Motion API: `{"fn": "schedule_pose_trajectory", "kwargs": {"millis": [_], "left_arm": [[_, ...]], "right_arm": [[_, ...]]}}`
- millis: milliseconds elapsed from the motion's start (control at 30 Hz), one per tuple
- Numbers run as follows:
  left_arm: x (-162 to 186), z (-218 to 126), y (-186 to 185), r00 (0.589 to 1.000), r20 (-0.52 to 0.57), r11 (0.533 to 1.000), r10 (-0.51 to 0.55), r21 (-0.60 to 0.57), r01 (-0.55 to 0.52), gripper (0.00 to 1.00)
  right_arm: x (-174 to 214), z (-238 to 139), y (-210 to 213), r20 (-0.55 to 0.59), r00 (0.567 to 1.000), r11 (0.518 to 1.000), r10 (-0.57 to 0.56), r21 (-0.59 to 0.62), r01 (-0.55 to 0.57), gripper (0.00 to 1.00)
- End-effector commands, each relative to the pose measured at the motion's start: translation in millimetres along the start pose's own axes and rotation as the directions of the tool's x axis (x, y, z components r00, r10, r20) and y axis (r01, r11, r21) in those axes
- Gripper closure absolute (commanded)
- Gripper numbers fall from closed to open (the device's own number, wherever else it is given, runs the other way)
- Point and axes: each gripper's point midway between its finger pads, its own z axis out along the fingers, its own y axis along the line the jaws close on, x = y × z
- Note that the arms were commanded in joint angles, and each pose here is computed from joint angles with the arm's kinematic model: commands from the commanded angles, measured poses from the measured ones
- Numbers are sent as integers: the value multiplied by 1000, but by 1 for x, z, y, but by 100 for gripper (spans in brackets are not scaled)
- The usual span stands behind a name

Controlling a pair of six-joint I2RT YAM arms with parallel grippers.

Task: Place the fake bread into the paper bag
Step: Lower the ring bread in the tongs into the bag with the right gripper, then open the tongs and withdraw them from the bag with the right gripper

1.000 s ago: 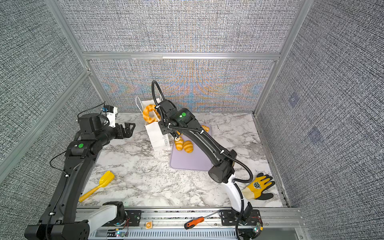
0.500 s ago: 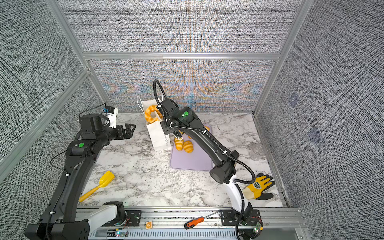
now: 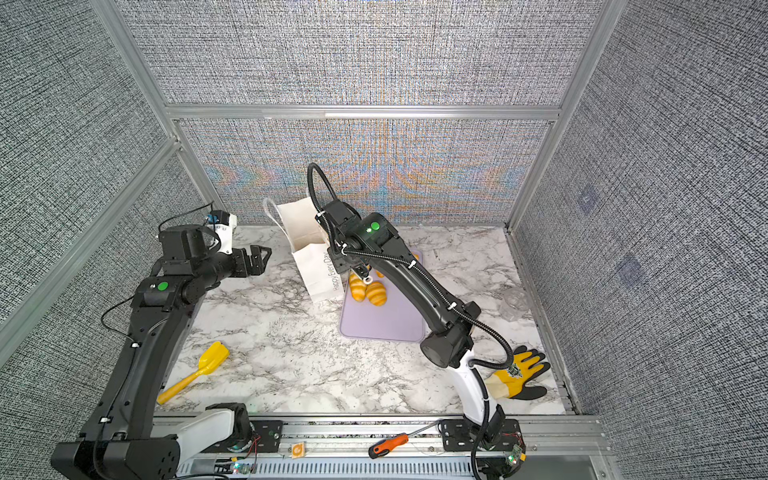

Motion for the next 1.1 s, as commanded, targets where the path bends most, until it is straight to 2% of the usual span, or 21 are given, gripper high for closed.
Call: {"fn": "schedule_pose_trajectory", "kwargs": {"millis": [0, 367, 633, 900, 1067], "left_arm": [[0, -2, -5, 1000, 1, 1000, 10, 24, -10, 1], [3, -16, -21, 998, 43, 996, 51, 75, -54, 1], [4, -16, -51, 994, 65, 987, 83, 135, -91, 1], [11, -12, -82, 991, 53, 974, 121, 185, -129, 1], [15, -13, -92, 991, 57, 969, 125, 206, -134, 1]], "right_arm": [[-4, -12, -4, 26, 1000, 1000, 9, 11, -10, 37], [20, -25, -25, -7, 1000, 997, -30, 68, 30, 37], [50, -25, -37, -62, 998, 997, 4, 82, 1, 37], [93, -22, -42, -165, 986, 996, 37, 89, -22, 37], [127, -10, -38, -226, 973, 998, 49, 51, -39, 37]]}}
